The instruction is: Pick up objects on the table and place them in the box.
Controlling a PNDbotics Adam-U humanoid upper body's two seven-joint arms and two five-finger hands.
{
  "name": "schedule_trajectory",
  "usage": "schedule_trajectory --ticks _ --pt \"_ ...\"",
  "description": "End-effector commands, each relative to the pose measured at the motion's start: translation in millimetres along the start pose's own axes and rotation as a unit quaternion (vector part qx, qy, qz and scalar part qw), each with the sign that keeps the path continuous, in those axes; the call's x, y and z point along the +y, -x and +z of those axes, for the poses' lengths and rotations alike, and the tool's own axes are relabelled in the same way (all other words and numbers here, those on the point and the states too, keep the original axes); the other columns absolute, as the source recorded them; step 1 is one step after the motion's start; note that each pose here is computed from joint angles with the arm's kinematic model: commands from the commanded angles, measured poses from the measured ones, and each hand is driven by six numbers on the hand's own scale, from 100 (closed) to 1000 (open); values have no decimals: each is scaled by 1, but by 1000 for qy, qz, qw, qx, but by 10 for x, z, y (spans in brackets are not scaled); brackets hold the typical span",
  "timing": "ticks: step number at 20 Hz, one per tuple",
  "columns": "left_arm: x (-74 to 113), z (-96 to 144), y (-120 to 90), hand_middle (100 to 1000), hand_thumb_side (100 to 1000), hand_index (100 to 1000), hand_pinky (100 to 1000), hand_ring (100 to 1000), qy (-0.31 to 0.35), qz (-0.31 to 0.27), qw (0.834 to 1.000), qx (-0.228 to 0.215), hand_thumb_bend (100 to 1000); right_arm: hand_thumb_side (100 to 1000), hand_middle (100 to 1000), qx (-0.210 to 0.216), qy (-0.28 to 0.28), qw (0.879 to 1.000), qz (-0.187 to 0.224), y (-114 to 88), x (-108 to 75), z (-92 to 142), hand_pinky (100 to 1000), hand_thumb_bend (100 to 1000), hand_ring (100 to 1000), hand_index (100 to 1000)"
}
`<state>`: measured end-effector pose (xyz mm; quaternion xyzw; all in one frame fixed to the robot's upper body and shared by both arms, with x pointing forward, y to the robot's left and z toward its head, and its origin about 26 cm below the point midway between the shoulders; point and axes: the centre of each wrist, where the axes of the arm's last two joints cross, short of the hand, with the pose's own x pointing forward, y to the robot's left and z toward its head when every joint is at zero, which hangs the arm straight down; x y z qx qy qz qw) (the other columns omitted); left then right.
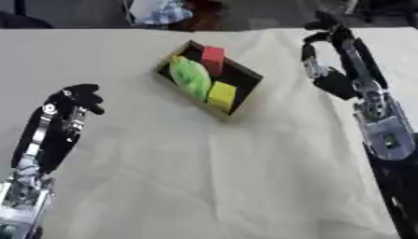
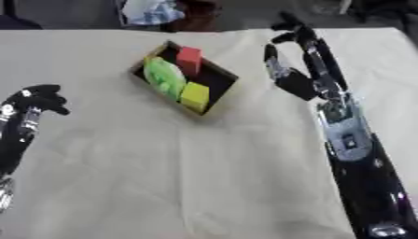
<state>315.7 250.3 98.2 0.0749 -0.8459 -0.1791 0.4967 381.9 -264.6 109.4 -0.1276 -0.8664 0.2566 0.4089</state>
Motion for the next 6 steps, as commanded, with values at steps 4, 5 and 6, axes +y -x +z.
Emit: schedule_trajectory --ticks 4,5,6 --pt "-46 44 33 588 835 770 795 585 -11 15 1000 -3 100 564 779 -1 13 998 -64 -156 65 261 914 100 731 928" --pt "-54 59 48 587 839 770 795 585 -10 16 1000 -1 100 560 778 -1 13 997 -72 -182 54 288 913 100 731 926" --pt "-60 73 62 587 845 769 795 585 -11 17 1000 2 100 552 775 -3 12 997 -79 -202 40 302 913 100 730 925"
